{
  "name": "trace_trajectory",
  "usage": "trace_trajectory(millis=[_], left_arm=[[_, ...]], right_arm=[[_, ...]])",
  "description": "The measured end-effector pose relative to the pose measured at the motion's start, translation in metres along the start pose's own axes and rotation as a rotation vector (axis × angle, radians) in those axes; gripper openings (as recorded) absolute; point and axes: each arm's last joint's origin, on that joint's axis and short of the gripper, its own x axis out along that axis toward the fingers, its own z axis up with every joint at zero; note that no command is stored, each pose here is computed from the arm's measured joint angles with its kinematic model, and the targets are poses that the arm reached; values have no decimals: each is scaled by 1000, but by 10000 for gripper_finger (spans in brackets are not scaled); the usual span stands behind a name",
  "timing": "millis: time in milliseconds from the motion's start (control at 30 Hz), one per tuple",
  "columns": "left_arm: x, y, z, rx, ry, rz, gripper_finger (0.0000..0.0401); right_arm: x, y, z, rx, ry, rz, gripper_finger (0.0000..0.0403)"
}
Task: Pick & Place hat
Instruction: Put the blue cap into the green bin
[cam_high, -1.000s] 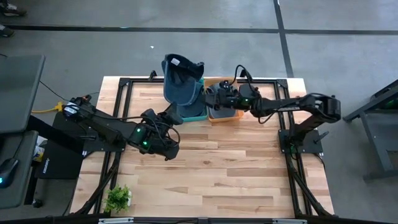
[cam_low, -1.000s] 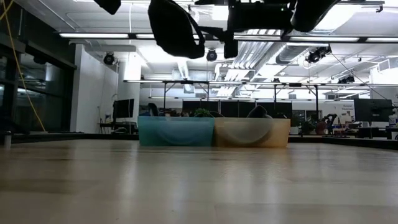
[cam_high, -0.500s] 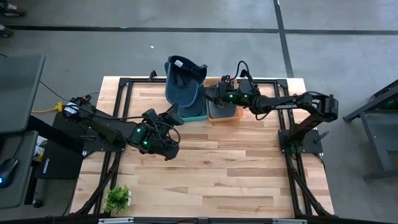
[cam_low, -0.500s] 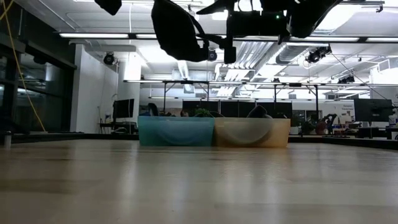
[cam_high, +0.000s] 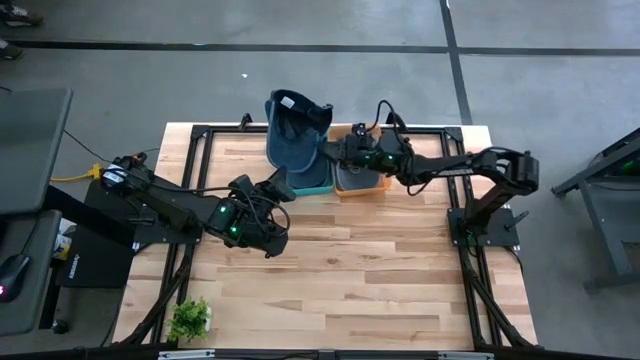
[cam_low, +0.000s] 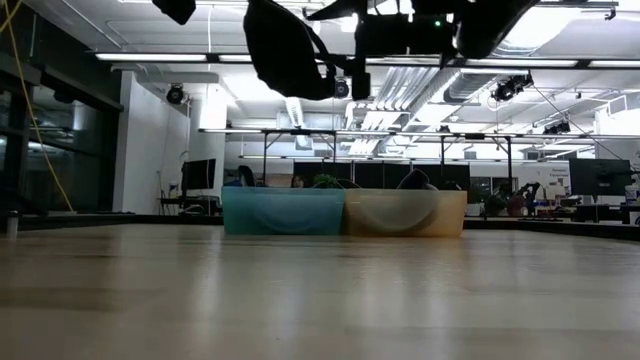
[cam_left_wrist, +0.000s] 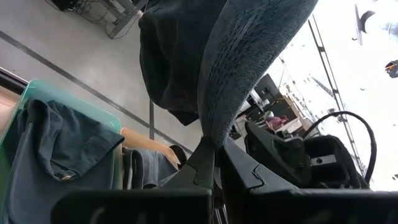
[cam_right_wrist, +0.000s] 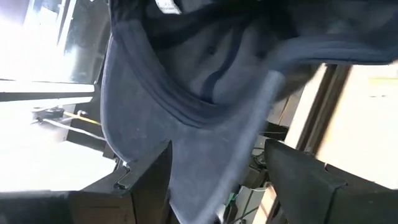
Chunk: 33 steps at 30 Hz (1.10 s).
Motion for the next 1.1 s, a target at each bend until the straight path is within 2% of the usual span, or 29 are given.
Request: trace_trajectory(millis=[233, 433, 567, 633, 767, 800, 1100], left_arm=[[0, 0, 0, 1, 3, 1, 0], [0, 0, 0, 8, 0, 0, 0], [0, 0, 0, 8, 6, 1, 1], [0, 0, 0, 8, 7, 1, 4], [0, 0, 0, 9, 13, 3, 7], [0, 1, -1, 16, 19, 5, 7], [0, 1, -2, 50, 74, 16, 9]], right_arm=[[23, 9, 3, -8, 40, 51, 249], [26, 10, 3, -34, 52, 40, 242], [26, 7, 1, -68, 103, 29, 193], [26, 6, 0, -98, 127, 26, 150], [26, 6, 0, -155, 158, 42, 37], [26, 7, 0, -175, 160, 51, 21], [25, 5, 3, -233, 210, 57, 6]])
